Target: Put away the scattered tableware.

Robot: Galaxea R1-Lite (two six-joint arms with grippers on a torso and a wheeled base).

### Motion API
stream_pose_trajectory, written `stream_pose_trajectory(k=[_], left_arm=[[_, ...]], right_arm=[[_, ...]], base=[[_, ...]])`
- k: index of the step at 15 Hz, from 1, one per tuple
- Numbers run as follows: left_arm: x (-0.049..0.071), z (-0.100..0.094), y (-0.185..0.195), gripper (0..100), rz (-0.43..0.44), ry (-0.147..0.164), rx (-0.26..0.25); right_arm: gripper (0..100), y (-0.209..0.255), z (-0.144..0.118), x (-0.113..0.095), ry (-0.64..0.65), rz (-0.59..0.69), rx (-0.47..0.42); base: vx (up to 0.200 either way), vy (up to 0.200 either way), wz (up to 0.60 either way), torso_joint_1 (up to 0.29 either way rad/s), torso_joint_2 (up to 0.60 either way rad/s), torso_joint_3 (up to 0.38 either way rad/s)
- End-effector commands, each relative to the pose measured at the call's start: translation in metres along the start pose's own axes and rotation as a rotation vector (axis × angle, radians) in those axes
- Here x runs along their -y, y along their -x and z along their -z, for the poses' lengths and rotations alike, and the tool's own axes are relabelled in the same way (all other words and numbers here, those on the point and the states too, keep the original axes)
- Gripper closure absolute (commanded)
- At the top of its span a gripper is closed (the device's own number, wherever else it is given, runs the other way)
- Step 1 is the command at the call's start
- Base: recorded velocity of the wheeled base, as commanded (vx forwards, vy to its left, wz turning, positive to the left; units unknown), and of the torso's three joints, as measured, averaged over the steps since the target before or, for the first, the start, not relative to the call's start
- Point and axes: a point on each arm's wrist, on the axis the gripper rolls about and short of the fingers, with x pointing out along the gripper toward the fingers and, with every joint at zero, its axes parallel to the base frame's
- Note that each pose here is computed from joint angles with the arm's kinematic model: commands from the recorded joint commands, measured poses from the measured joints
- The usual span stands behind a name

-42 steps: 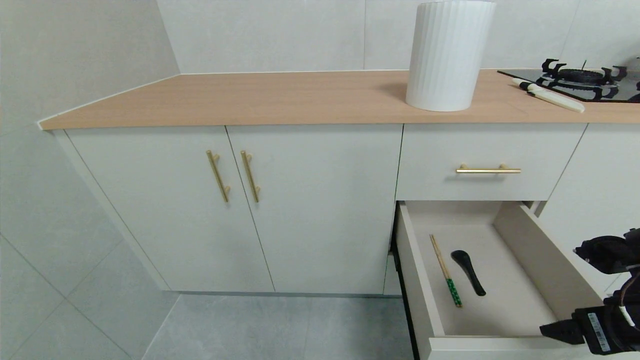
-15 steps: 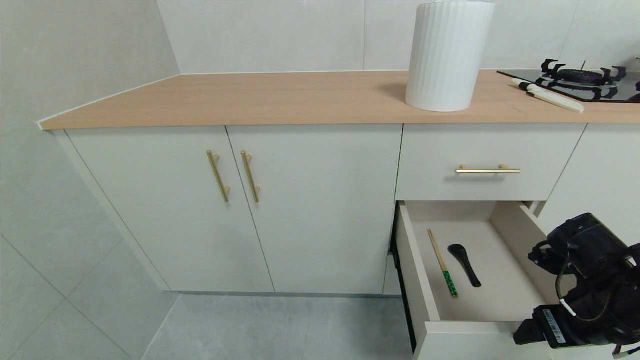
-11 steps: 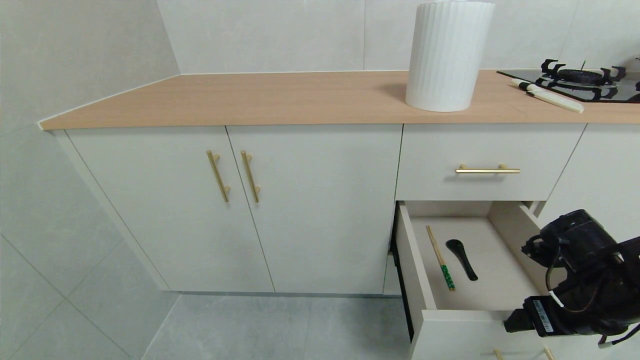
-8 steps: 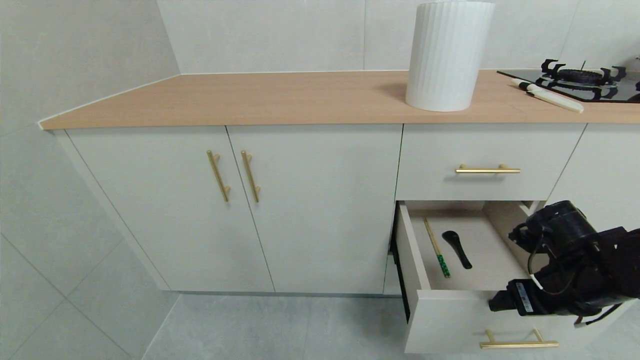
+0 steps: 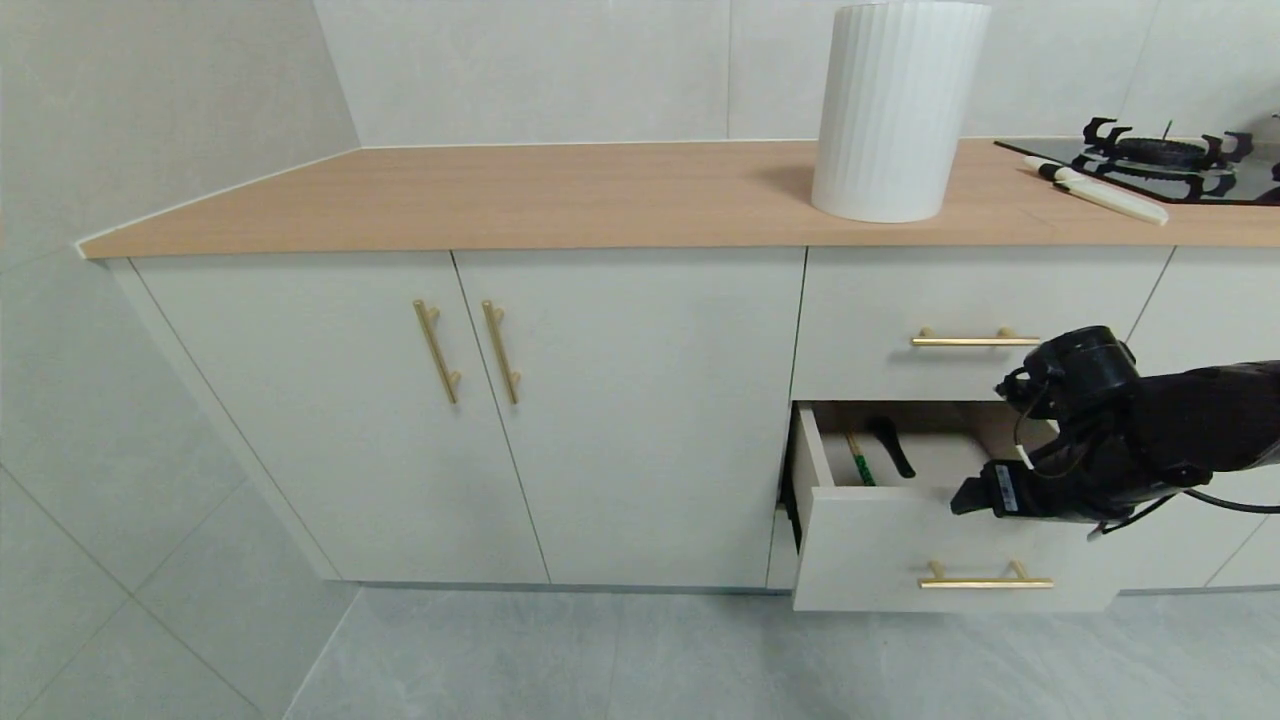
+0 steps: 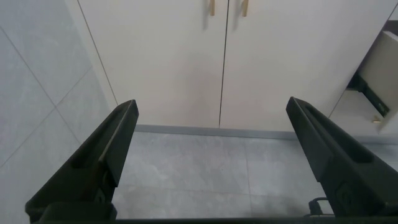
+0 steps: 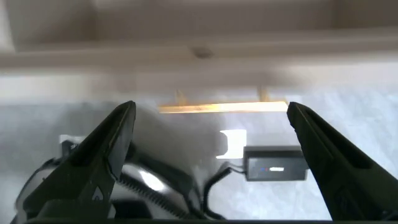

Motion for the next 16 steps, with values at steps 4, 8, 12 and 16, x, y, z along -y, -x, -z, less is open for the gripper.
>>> stream_pose_trajectory(k=[4, 8, 12, 16], left_arm=[[0.0, 0.0, 0.0, 0, -0.001, 0.0, -0.002], [0.0, 0.0, 0.0, 0, -0.001, 0.0, -0.002], [0.0, 0.0, 0.0, 0, -0.001, 0.0, -0.002], [0.0, 0.0, 0.0, 0, -0.001, 0.0, -0.002]], right_arm=[[0, -0.03, -0.003, 0.006, -0.017, 0.031, -0.005], [0, -0.046, -0.002, 0.006, -0.03, 0.023, 0.061], [0, -0.058, 0.0, 0.005, -0.041, 0.011, 0.154], [0, -0.062, -0.004, 0.004, -0.053, 0.018, 0.217]], base=[[0.0, 0.0, 0.0, 0.0, 0.0, 0.0], [0.0, 0.0, 0.0, 0.0, 0.0, 0.0], [0.0, 0.0, 0.0, 0.0, 0.0, 0.0], [0.0, 0.0, 0.0, 0.0, 0.0, 0.0]])
